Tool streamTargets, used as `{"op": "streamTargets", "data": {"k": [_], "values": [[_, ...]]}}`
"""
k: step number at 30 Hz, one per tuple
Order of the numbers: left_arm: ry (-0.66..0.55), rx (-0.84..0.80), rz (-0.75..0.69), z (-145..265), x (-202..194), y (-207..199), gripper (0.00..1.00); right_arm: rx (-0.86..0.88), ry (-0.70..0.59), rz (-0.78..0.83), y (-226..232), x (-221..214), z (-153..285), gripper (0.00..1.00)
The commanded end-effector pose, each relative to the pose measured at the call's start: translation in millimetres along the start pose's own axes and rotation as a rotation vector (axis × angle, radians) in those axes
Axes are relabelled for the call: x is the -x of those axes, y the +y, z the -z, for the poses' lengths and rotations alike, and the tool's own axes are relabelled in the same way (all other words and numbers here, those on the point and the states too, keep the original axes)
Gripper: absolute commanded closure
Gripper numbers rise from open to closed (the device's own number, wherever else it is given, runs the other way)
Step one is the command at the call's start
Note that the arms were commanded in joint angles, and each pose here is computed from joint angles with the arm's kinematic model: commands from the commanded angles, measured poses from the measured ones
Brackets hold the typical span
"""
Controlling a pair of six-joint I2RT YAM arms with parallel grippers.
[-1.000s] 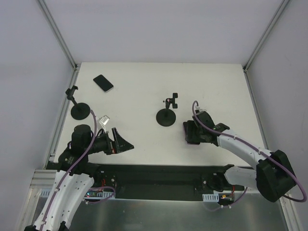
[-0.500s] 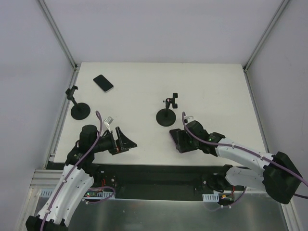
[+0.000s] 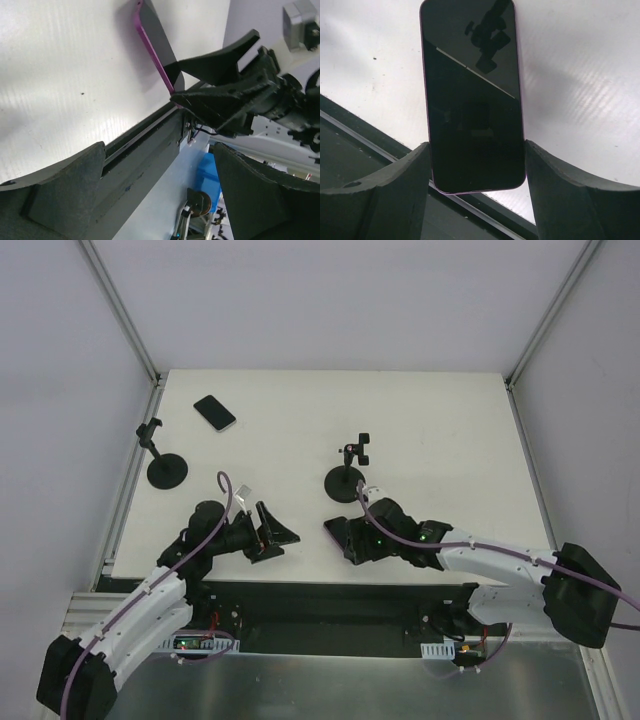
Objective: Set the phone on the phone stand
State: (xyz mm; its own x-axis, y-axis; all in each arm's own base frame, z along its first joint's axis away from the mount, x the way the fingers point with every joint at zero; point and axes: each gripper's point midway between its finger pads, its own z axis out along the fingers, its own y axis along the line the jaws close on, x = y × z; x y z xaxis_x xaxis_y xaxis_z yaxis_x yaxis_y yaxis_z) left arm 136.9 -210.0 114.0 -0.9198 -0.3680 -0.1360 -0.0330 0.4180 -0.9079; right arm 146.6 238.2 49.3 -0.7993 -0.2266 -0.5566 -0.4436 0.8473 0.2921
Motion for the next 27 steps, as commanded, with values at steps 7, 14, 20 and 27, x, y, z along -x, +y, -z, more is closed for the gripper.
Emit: {"op": "streamTargets", "data": {"k": [7, 14, 20, 27], "values": [[-0.042, 0.045, 0.133, -45, 2, 12, 0.17, 0.071, -0.043, -0.127, 43, 25, -7, 0.99], [-0.029, 0.04, 0.151, -79, 6, -1, 0.2, 0.086, -0.034, -0.155, 51, 22, -11, 0.99], [-0.011, 0.066, 0.152, -108, 11, -2, 0.28, 0.115, -0.041, -0.16, 60, 23, -7, 0.99], [0.025, 0.048, 0.201, -129, 7, 4, 0.5, 0.124, -0.032, -0.152, 64, 21, -6, 0.99]]}}
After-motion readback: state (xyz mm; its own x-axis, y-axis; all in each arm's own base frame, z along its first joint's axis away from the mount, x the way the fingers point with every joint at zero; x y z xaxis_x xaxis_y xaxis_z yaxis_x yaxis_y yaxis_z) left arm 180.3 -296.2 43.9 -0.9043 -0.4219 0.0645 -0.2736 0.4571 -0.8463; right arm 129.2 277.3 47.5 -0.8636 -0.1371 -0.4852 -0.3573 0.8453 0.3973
